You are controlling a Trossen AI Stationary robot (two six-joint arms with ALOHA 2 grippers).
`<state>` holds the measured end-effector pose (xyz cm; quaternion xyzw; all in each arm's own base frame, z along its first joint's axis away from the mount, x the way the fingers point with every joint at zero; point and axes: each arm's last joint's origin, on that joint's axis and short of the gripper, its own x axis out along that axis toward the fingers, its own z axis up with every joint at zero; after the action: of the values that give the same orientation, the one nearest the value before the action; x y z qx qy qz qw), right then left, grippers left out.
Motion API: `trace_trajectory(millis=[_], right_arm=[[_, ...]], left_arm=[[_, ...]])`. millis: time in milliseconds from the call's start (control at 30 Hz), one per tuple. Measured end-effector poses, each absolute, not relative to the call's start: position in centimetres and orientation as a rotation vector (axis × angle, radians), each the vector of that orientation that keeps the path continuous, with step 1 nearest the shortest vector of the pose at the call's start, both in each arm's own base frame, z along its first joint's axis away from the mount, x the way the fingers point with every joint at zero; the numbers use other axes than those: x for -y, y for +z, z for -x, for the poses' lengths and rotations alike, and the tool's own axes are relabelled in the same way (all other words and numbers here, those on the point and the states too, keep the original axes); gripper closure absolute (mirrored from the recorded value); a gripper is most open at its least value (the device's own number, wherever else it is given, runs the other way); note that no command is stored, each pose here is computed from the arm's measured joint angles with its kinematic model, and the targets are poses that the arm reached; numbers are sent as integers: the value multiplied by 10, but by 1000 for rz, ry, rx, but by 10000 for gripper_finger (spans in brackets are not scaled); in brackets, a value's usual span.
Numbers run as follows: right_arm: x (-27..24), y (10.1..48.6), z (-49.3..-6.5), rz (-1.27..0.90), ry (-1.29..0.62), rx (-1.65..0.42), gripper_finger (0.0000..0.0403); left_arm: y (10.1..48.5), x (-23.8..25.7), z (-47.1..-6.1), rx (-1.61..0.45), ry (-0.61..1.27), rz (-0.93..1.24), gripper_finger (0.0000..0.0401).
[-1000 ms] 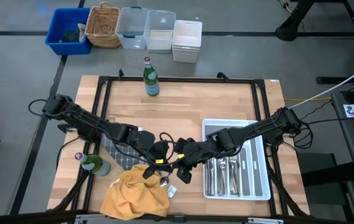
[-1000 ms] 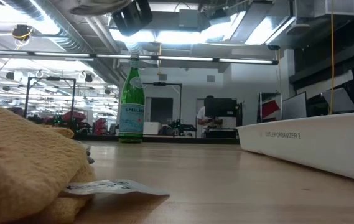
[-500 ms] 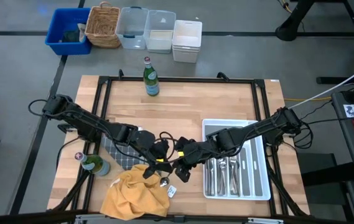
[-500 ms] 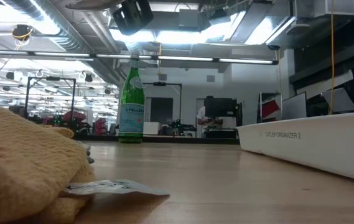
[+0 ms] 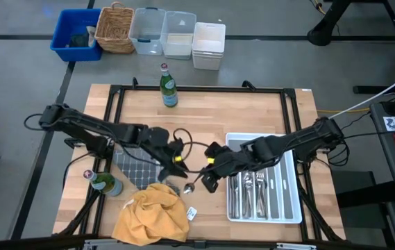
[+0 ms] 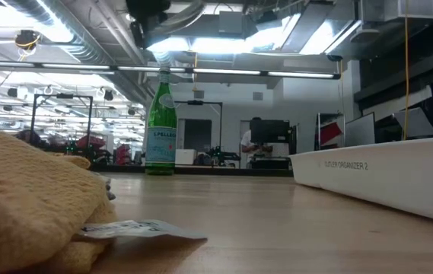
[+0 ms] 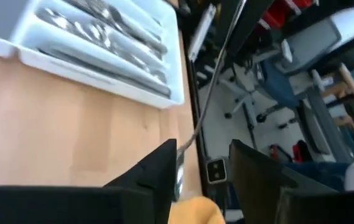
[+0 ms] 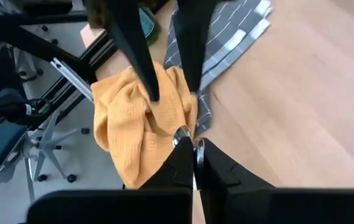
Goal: Sort silverware
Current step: Stack the silver spoon into the white utensil tray with the other silver spoons
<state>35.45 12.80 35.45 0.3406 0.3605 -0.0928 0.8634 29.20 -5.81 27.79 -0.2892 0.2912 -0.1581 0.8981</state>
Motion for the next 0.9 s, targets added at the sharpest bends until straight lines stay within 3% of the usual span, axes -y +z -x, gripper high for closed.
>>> trace_trajectory(millis=[233, 433, 633, 767, 900], right_arm=[[-120, 385, -315, -675, -251, -727, 395], [-119, 399, -268, -654, -483, -677, 396], [-125, 401, -241, -572, -688, -526, 395], [-129, 399, -239, -481, -735, -459, 396], [-131, 396, -237, -426, -754, -449, 394]], left_arm=[[299, 45, -274, -545, -316, 570, 265], [296, 50, -277, -553, -299, 585, 265], [277, 59, -290, -588, -121, 689, 264], [261, 61, -305, -558, 61, 868, 264], [250, 54, -322, -506, 85, 919, 264]])
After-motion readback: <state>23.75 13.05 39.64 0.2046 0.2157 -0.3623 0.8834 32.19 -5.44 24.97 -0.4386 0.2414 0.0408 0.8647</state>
